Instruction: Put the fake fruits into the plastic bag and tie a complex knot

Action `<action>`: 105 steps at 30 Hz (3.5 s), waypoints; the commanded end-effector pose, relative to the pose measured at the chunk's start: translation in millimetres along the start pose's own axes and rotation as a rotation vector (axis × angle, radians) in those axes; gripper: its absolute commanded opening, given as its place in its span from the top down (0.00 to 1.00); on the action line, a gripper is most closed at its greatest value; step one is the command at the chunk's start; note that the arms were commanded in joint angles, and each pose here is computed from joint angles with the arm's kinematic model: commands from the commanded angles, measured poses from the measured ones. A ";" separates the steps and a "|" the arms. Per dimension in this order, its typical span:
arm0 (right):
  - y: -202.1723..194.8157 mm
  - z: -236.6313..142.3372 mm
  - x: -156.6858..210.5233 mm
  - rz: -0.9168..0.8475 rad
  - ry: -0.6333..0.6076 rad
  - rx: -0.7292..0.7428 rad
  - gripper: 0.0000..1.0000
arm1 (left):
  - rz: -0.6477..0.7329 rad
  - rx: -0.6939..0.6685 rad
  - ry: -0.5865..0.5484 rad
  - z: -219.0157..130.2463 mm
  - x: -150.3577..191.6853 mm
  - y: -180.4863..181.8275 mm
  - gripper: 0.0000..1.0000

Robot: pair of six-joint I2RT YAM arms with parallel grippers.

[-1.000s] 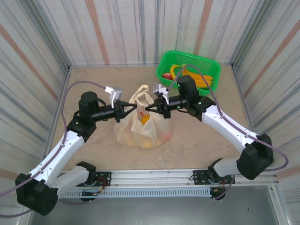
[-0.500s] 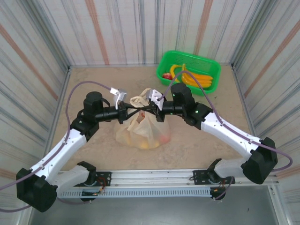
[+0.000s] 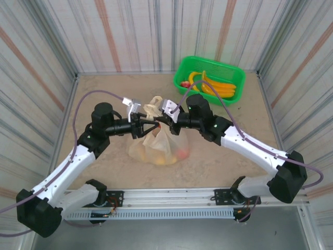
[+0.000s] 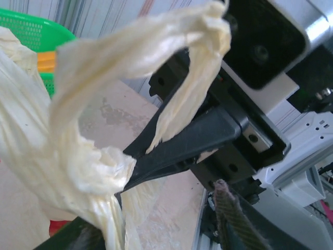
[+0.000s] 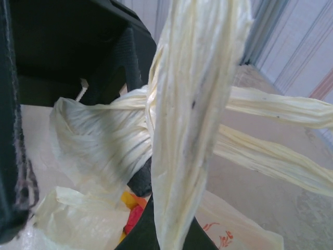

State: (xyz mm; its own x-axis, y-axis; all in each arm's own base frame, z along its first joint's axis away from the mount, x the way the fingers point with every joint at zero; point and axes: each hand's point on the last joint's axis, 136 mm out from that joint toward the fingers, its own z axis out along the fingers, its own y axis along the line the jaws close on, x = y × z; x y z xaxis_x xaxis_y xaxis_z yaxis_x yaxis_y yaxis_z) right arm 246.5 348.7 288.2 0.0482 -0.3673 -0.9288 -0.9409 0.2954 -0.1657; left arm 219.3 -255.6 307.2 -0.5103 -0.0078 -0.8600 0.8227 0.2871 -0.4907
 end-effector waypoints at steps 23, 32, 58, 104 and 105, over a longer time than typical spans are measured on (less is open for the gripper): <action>16.2 14.2 -13.8 -0.155 -0.054 0.157 1.00 | -0.043 -0.182 -0.122 14.1 -15.2 18.3 0.44; 10.4 9.5 -14.2 -0.153 -0.053 0.200 1.00 | 0.009 -0.115 -0.094 18.8 -6.1 2.1 0.77; -12.7 -76.3 -59.7 0.391 -0.232 -0.031 0.39 | 0.151 0.062 -0.152 -4.0 -16.5 -27.0 0.89; -2.8 -7.0 19.3 0.077 -0.069 0.238 0.73 | 0.036 0.002 -0.171 -14.2 -19.0 -7.7 0.79; -3.4 -7.8 17.7 0.078 -0.073 0.243 0.85 | 0.031 -0.010 -0.173 -15.5 -18.9 -6.1 0.77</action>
State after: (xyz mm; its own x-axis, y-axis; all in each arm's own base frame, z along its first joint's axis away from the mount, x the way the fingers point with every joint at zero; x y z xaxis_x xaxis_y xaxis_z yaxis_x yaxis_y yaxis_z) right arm 236.3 337.4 267.2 -0.0357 -0.2681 -0.9627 -0.8769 0.4705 -0.0985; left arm 222.7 -248.6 322.8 -0.4496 -0.1544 -0.8798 0.8320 0.2860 -0.4754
